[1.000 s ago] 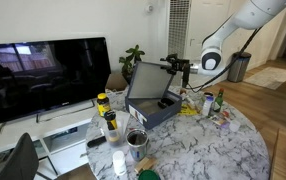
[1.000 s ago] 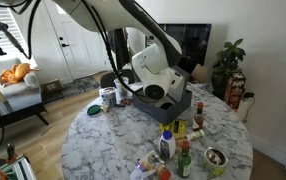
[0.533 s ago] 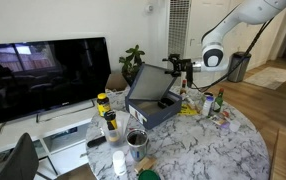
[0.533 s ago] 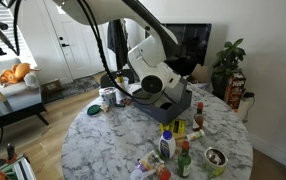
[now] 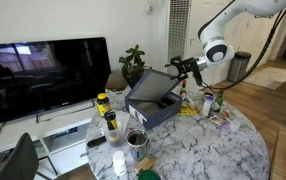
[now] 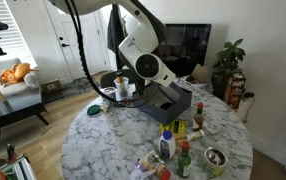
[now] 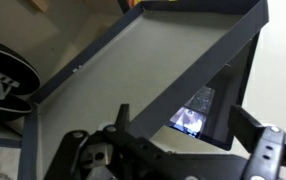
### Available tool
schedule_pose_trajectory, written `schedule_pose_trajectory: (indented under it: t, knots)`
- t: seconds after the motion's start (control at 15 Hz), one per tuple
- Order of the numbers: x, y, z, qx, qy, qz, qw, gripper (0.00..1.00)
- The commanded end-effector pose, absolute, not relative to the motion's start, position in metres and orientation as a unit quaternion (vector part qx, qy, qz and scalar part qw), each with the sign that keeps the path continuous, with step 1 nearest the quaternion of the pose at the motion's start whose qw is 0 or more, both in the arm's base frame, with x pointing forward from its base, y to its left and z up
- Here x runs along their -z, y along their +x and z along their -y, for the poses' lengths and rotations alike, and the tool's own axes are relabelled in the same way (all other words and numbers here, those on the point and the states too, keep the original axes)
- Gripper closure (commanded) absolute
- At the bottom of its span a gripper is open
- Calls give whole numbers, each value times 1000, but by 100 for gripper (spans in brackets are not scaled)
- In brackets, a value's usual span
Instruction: Pick up the blue box and put it a bit forward on the table, pick up the blue box lid and place it the right way up on the blue box
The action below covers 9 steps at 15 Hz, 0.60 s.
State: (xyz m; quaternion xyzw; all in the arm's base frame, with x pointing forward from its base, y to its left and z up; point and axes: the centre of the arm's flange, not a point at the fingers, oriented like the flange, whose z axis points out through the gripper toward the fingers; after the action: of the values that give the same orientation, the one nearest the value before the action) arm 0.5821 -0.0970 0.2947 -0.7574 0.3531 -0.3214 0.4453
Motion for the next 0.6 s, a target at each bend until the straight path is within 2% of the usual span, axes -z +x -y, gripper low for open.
schedule_pose_trajectory:
  t: [0.0,0.53]
  knots:
    - [-310,560,90,261,-782,-392,409,0]
    - [-302,554,76,193,-793,-460,349,0]
